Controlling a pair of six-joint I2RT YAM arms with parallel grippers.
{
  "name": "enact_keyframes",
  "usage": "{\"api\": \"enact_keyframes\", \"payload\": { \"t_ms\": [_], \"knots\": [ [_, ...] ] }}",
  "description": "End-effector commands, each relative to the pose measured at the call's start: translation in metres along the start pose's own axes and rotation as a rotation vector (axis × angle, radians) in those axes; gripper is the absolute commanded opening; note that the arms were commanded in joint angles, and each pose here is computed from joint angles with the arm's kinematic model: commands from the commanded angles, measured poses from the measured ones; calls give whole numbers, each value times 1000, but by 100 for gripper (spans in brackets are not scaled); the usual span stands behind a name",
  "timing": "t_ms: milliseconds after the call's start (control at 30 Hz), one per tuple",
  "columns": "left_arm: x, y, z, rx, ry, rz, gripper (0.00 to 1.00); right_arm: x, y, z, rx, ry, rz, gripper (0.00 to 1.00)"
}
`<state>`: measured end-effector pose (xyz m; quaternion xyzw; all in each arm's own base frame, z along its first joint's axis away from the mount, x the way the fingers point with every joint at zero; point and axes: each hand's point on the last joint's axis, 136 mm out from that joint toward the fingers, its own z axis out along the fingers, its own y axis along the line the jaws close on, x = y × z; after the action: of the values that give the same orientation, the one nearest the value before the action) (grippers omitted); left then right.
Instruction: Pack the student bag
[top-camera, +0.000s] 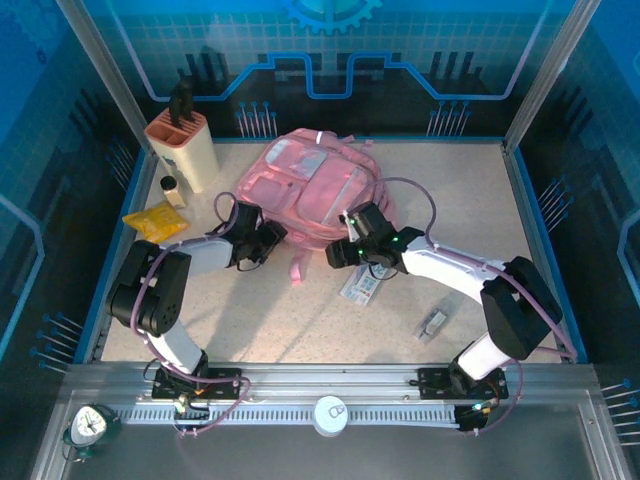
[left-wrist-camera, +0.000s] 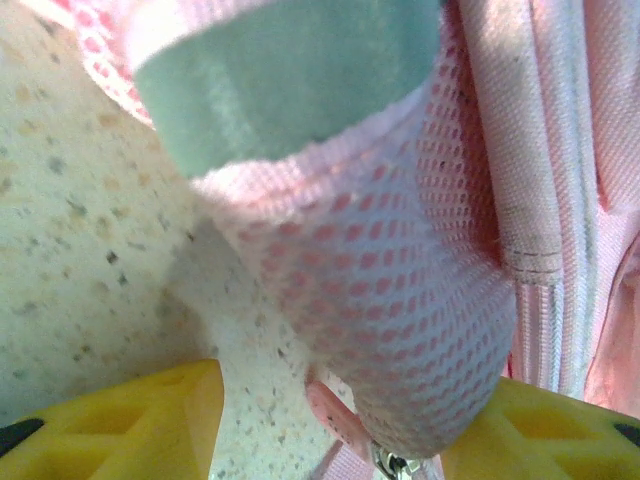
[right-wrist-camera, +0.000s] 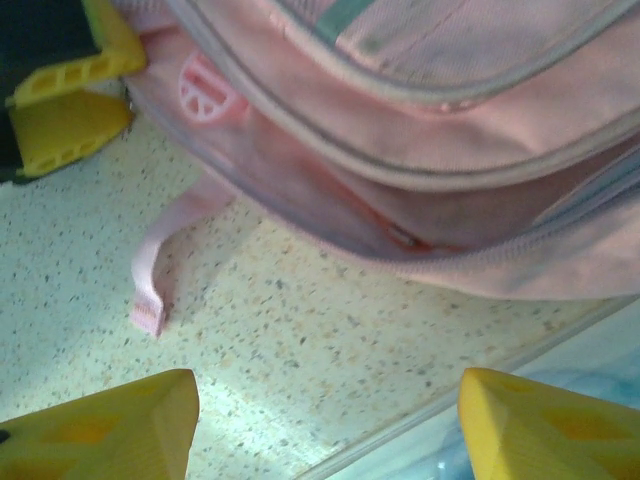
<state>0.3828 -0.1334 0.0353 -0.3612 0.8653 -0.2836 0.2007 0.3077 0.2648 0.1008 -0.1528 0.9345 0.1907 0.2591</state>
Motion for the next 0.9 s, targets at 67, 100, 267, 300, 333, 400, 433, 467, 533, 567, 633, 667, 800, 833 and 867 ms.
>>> {"api": "enact_keyframes", "payload": {
  "t_ms": [67,100,267,300,333,400,433,467,533,567,633,667,800,833,867],
  "knots": [
    [-25,1,12,2,-65,-74,55,13,27,23,-60,24,-9,68],
    [-28,0,14,24,-69,-87,55,14,33,26,-63,27,-24,68],
    [-36,-21,5,137,-113,-65,59,24,44,39,-71,62,-49,68],
    [-36,-24,2,157,-118,-55,60,25,43,41,-71,64,-48,68],
    [-37,-27,0,172,-126,-47,60,26,42,42,-67,64,-47,68],
    [-39,-26,-5,190,-127,-58,62,27,40,44,-61,68,-40,68],
    [-40,-25,-7,203,-126,-68,63,27,40,44,-62,69,-38,68],
    [-41,-26,-8,223,-126,-77,62,26,41,44,-66,66,-38,67],
    [-44,-28,-11,250,-141,-72,62,25,43,44,-74,62,-39,66],
    [-45,-27,-10,241,-143,-65,61,25,42,45,-73,64,-40,66],
    [-46,-21,-3,200,-124,-78,57,24,43,46,-74,65,-43,65],
    [-45,-18,3,195,-106,-93,55,24,42,47,-71,67,-46,65],
    [-47,-10,22,213,-89,-150,37,26,40,50,-67,77,-42,63],
    [-47,-12,25,221,-83,-152,31,25,40,50,-68,75,-40,63],
    [-47,-15,26,232,-77,-151,25,25,41,50,-68,76,-41,62]
  ]
}}
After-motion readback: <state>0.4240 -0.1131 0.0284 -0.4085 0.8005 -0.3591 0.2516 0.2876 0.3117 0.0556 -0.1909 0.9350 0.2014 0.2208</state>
